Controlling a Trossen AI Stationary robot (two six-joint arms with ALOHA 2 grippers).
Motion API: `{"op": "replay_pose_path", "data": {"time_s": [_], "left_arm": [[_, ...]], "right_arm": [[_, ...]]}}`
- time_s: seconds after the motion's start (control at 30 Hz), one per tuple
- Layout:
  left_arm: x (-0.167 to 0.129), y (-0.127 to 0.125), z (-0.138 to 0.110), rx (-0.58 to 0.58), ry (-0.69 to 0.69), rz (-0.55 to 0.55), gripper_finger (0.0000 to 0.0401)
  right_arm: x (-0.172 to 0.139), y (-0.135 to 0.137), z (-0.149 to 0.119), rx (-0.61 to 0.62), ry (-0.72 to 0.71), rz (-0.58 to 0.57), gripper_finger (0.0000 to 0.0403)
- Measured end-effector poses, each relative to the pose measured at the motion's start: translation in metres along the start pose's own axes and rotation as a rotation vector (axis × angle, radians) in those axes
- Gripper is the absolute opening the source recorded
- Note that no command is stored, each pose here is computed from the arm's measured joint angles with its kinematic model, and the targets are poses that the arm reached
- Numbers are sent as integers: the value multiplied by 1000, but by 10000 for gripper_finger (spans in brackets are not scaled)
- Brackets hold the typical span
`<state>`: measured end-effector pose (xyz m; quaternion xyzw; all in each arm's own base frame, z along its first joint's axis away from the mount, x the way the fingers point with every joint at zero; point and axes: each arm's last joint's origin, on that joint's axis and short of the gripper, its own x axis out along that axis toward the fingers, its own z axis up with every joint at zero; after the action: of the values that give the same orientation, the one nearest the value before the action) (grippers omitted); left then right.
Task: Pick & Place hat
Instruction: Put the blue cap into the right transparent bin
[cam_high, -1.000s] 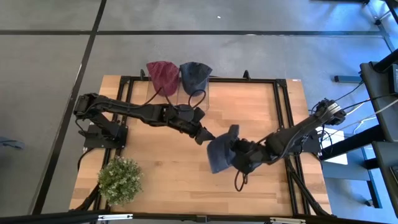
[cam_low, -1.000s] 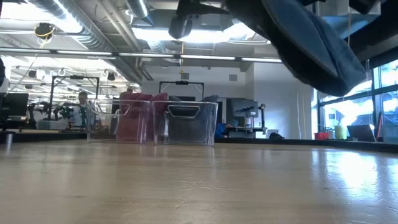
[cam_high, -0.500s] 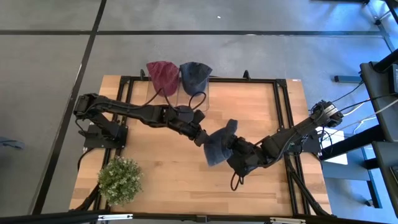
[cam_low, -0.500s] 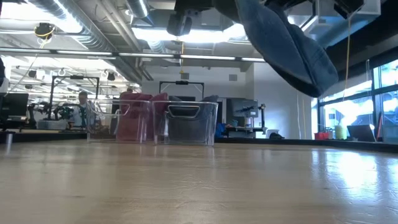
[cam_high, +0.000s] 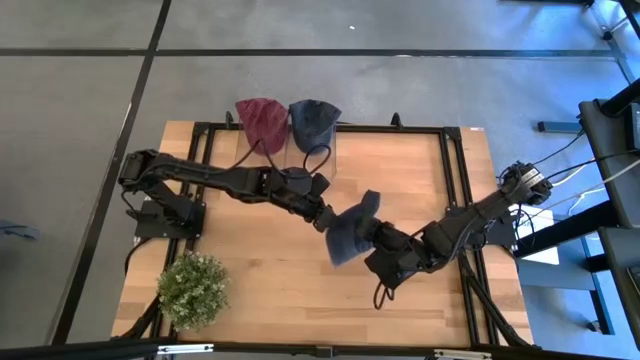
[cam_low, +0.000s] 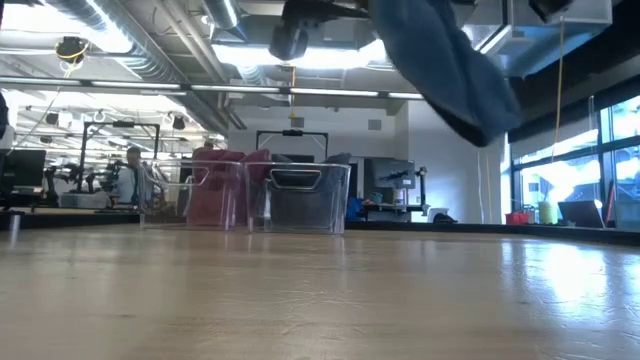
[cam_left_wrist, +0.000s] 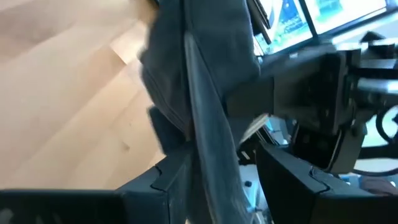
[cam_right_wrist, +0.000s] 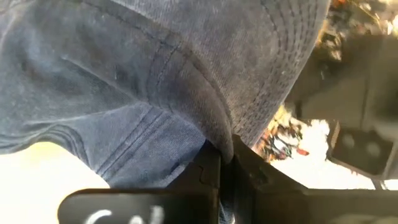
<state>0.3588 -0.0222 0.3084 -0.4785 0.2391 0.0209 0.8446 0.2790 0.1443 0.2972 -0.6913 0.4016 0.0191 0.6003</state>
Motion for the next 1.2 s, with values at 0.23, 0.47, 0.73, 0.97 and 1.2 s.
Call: {"op": "replay_pose_path", "data": {"time_s": [0.23,0.47,0.73,0.97,1.2], "left_arm": [[1,-4,-7,36,16,-12,164],[1,-5,-6,36,14,-16,161],[1,-5,-6,45,14,-15,79],[1,-4,-6,98,10,-9,12],[-1,-9,-7,202,-42,6,8]], "right_arm": [[1,-2,0,-10,-2,-12,13],[2,-4,1,-5,-6,-25,14],[1,-4,1,-7,-5,-26,17],[-1,-2,2,26,-1,-26,29],[-27,-7,-24,411,-79,14,56]]}}
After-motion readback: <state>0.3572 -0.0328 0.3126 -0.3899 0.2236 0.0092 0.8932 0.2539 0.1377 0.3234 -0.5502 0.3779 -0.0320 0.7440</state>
